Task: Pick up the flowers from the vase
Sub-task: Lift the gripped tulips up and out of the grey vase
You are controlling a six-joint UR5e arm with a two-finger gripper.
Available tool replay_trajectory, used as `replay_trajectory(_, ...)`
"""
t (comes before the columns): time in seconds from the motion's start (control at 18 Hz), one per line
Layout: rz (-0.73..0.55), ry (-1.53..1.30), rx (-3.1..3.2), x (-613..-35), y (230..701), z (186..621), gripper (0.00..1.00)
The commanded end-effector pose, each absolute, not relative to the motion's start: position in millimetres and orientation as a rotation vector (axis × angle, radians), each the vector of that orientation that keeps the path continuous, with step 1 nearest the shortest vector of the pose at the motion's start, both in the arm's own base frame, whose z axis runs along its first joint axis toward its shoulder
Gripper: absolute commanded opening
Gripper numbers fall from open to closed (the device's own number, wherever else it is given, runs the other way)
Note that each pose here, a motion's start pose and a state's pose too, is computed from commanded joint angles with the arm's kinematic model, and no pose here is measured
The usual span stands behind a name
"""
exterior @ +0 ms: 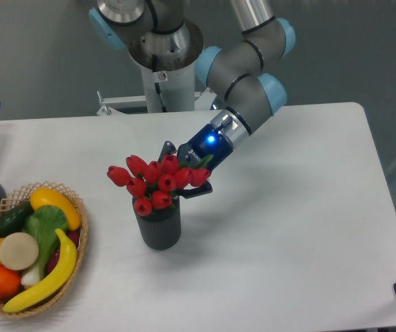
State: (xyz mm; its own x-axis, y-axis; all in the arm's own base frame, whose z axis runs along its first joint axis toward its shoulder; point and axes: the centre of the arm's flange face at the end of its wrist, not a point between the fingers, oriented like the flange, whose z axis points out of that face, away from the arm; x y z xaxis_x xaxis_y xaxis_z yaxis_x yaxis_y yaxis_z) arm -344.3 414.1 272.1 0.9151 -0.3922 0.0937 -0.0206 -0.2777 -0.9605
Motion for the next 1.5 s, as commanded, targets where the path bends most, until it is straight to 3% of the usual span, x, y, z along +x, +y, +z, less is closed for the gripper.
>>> replay_trajectory(0.56,-0.387,0.223,-1.779,-355,412,327,0.34)
replay_trajectory(0.94,-0.485,0.049,-1.786,-385,423,390,0.39)
replay_trajectory(1.5,-0.482,-0.054,-1.766,-415,417,474,0.38)
